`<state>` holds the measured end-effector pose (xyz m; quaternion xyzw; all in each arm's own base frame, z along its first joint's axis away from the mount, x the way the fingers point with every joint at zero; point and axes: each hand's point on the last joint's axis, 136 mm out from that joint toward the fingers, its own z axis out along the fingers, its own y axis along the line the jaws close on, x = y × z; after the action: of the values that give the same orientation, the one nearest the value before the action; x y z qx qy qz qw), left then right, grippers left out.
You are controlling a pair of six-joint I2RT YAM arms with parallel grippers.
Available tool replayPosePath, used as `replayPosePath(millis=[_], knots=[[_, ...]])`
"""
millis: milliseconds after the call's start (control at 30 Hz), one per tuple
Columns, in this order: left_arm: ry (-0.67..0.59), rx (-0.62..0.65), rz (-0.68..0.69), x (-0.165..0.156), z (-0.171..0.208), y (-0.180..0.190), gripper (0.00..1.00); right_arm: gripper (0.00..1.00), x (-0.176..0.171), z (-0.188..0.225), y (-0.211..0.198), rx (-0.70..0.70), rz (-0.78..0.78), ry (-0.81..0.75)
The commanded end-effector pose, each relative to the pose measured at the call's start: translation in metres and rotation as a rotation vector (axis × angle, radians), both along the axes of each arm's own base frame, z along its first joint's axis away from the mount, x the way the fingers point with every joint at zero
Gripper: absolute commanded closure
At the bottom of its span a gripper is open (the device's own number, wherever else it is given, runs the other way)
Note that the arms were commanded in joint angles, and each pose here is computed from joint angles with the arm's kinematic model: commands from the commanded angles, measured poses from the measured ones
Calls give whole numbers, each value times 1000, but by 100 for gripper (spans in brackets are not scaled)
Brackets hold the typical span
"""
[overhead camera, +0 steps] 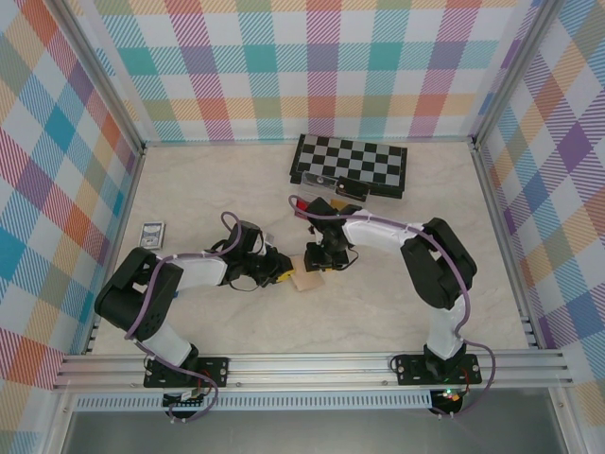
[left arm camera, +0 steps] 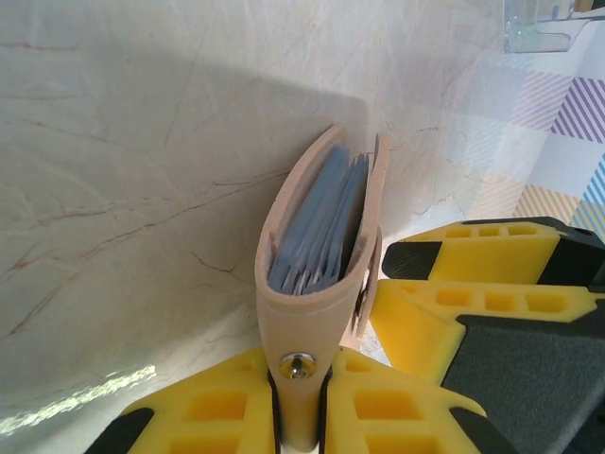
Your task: Take the credit cards out of the card holder
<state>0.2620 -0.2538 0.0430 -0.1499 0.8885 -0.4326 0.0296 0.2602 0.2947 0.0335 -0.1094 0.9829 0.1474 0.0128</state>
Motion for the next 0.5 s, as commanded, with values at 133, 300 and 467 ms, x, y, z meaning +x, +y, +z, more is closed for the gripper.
replayPosePath(millis=[133,300,467], knots=[[-34,10,-13,4,10,-3,93,59,3,24,25,46,58,-67],[-33,10,-15,4,9,-4,94,59,1,20,29,33,70,-63],[-31,11,-12,4,9,-4,94,59,2,12,24,-11,51,-54]])
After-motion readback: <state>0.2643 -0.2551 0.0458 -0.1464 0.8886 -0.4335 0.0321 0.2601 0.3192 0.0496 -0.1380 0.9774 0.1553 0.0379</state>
